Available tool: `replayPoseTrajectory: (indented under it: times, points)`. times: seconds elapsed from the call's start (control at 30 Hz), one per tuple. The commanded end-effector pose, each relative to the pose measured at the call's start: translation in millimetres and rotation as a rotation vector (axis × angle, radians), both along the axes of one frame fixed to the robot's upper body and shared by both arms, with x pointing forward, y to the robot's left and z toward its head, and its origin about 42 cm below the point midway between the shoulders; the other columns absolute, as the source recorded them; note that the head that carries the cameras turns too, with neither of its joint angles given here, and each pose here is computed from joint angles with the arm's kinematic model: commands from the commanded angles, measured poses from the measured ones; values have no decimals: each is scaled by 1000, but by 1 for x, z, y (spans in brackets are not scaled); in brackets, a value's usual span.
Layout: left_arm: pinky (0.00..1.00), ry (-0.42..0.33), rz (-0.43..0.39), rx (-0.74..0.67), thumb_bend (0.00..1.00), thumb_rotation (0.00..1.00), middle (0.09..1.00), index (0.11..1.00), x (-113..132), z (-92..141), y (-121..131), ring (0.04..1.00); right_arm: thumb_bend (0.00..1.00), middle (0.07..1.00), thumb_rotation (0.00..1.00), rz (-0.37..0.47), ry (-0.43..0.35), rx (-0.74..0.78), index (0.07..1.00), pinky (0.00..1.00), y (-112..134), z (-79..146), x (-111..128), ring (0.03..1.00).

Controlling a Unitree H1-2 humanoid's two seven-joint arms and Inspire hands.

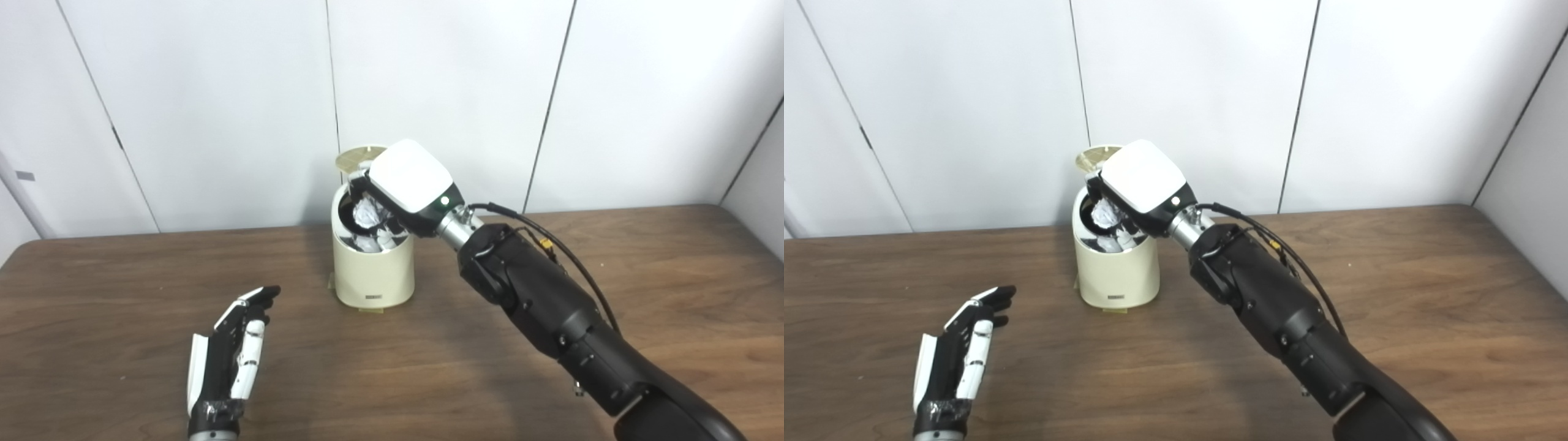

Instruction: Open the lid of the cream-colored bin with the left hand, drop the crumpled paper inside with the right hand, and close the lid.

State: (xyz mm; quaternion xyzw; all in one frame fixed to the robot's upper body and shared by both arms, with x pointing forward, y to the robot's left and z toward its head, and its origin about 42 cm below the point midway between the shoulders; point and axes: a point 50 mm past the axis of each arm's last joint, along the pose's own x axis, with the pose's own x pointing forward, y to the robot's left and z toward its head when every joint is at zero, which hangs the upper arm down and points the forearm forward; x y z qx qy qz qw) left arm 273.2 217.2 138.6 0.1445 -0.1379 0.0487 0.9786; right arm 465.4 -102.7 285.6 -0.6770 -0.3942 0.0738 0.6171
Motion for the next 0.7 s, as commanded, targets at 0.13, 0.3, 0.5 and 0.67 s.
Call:
replayPoseTrajectory:
  times: [0.13, 0.3, 0.5, 0.67]
  points:
    - [738, -67, -9, -2, 355, 932, 797, 780, 5, 12, -2, 798, 489, 592, 0, -36, -93, 8, 489, 333, -5, 28, 7, 469]
    - [729, -64, -10, 2, 345, 944, 800, 780, 6, 12, -2, 797, 489, 594, 0, -25, -98, 13, 482, 353, -5, 28, 3, 487]
    - [730, -60, -6, 4, 358, 951, 800, 779, 6, 10, -2, 799, 490, 592, 0, -7, -119, 18, 479, 347, -4, 28, -1, 479]
    - [729, -61, -8, 9, 352, 955, 800, 780, 6, 11, -1, 797, 490, 598, 0, -15, -109, 7, 484, 358, -4, 28, -1, 487]
